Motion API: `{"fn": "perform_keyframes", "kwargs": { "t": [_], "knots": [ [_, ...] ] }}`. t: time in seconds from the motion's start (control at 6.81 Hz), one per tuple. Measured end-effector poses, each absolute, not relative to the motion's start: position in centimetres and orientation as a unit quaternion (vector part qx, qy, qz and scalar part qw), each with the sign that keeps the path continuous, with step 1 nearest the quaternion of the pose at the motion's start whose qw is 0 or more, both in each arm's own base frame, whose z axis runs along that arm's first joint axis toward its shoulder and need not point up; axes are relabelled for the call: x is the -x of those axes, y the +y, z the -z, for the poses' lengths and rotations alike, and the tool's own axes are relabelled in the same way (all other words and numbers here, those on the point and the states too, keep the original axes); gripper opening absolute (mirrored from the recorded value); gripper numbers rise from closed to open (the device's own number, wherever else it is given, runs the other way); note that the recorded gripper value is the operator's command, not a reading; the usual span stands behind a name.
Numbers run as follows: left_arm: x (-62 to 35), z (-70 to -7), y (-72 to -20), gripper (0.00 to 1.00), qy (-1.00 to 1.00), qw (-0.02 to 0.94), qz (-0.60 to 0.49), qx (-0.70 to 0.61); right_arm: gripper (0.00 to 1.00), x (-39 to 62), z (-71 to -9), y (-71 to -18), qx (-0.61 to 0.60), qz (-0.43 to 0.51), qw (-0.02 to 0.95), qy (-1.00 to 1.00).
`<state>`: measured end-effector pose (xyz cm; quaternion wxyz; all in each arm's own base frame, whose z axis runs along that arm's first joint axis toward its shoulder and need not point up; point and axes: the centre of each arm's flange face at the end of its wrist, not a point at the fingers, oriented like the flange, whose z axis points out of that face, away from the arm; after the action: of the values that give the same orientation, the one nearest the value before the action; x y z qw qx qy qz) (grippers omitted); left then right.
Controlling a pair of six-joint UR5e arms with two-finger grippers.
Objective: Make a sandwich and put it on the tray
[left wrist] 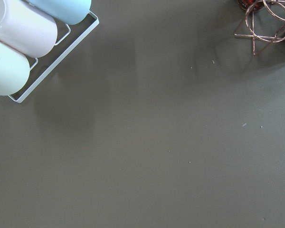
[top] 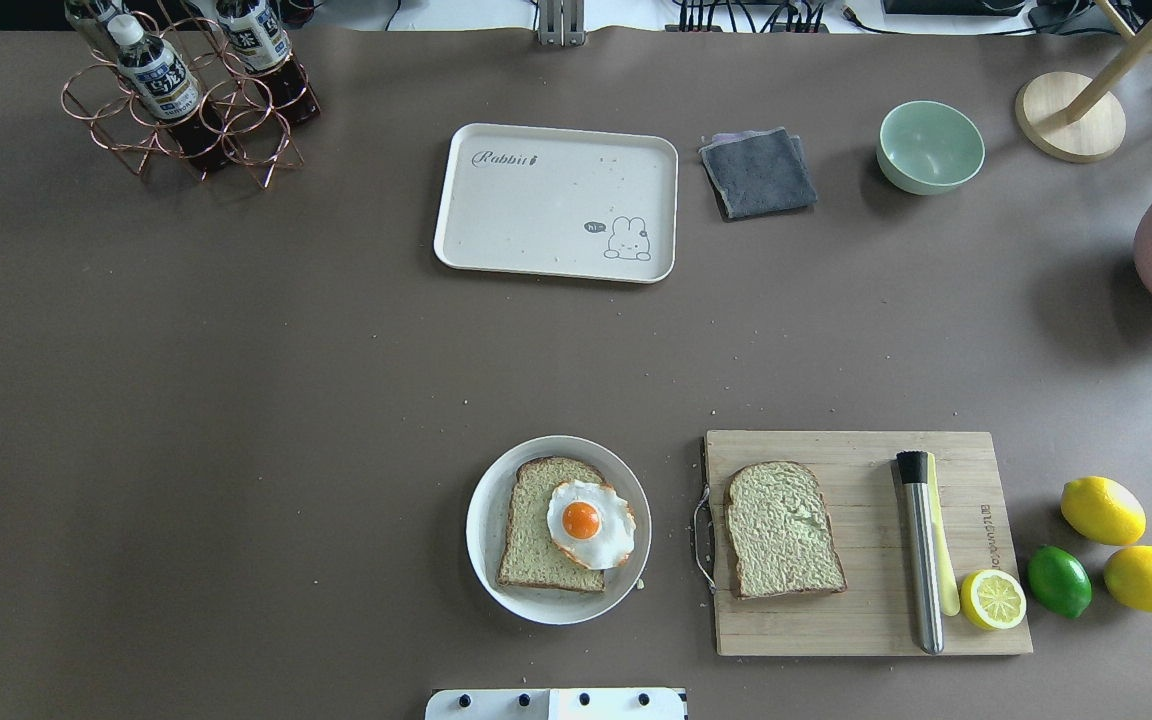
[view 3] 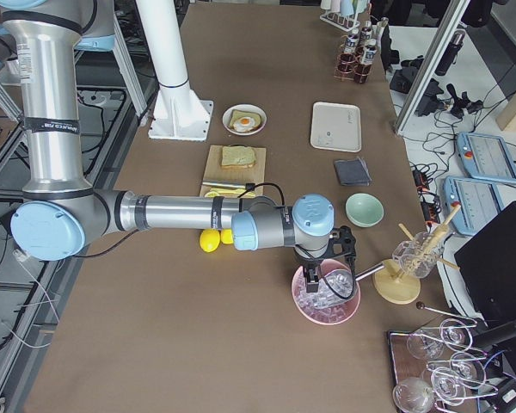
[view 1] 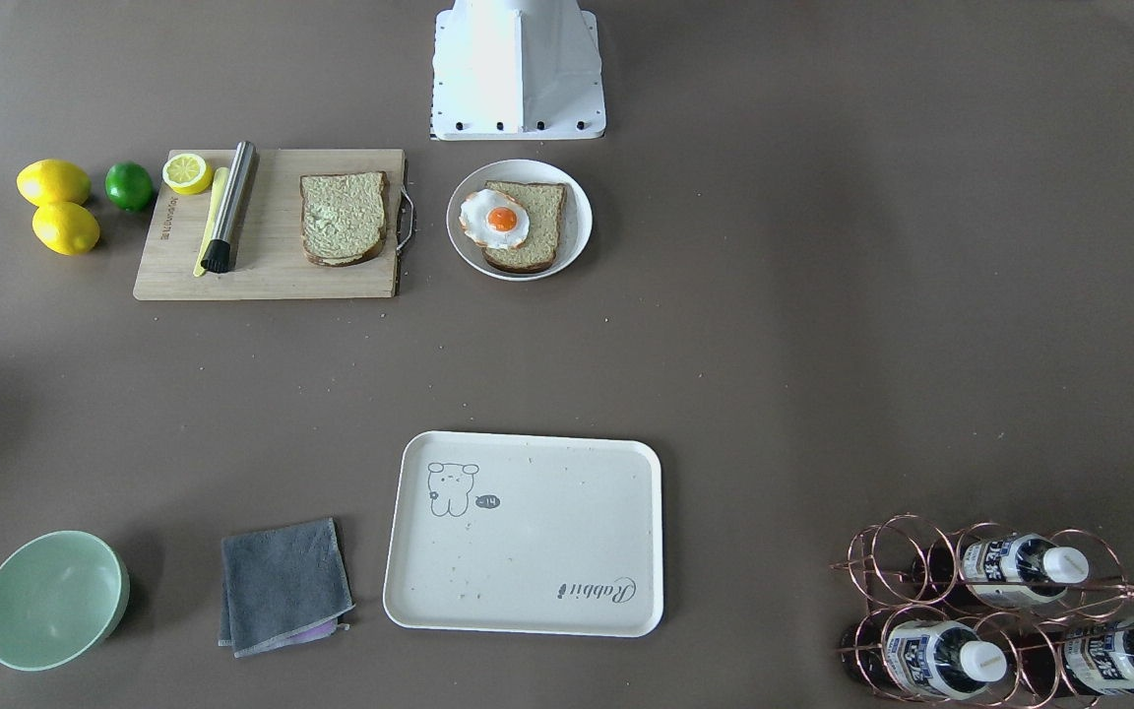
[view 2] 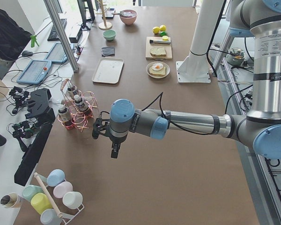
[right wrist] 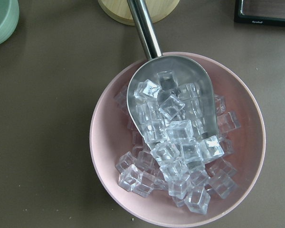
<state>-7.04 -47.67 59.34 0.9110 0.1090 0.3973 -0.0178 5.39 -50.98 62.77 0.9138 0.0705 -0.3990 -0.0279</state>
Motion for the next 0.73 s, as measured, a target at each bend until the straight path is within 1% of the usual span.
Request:
{"fn": "perform_keyframes", "kwargs": {
  "t": [0.73],
  "knots": [
    [6.95, -59.45, -47.57, 0.98, 0.399, 0.910, 0.017, -0.108, 1.00, -5.40, -62.81, -49.50, -0.070, 0.028, 0.914, -0.400]
  ]
}}
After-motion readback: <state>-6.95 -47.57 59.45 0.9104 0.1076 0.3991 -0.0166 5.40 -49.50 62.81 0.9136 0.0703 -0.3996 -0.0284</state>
